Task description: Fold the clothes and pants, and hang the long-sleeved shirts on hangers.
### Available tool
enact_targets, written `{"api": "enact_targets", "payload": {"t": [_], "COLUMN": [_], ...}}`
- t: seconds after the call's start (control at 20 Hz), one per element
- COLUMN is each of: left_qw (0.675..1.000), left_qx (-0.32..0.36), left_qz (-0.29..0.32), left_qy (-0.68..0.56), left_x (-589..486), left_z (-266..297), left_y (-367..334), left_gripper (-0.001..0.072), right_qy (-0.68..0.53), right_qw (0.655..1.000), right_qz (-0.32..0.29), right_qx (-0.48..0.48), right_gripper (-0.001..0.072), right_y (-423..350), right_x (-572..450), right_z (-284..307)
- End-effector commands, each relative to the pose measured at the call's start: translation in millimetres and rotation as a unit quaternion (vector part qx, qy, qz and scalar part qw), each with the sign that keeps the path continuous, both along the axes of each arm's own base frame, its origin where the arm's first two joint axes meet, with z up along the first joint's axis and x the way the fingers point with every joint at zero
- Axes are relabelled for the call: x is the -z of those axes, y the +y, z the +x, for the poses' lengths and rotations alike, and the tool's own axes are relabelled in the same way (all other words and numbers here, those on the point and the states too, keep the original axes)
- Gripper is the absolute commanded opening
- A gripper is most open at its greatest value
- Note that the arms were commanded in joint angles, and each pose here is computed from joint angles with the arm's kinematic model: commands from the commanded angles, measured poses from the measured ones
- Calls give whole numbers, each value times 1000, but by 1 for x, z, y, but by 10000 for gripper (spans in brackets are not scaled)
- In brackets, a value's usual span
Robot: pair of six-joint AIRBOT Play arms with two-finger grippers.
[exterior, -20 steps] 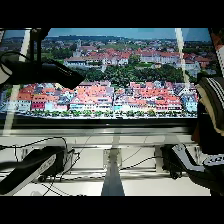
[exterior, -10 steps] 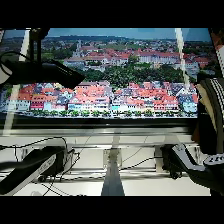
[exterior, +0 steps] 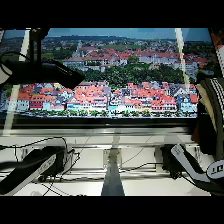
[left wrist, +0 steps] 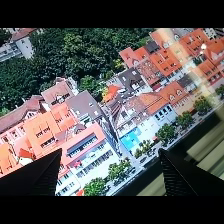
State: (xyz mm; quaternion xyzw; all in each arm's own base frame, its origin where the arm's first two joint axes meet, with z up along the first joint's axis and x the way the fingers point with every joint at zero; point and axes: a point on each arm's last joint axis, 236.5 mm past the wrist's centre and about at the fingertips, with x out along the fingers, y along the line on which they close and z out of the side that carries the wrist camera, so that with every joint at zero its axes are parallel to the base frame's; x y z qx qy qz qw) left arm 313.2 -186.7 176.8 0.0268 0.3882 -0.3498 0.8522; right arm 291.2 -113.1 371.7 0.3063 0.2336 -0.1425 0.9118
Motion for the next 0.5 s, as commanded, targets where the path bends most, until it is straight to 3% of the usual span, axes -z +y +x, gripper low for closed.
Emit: {"api": "enact_targets", "payload": {"t": [0.0,0.25,0.45], "left_qw": [1000,1000,1000], "left_qx": [0,0,0], "left_qz": [0,0,0], "left_qy": [-1,0,0], "left_x": [0,0,0], "left_z": [0,0,0], "left_y": [0,0,0], "left_gripper": [690,690,690], "right_qy": [17,109,162], "right_qw": [992,973,958], "right_qz": [-50,-117,-121], "right_qx": [-114,-165,-203], "right_gripper": [20,20,20], "right_y": [58,83,102], "right_x": [7,49,81], "right_z": [22,37,56]}}
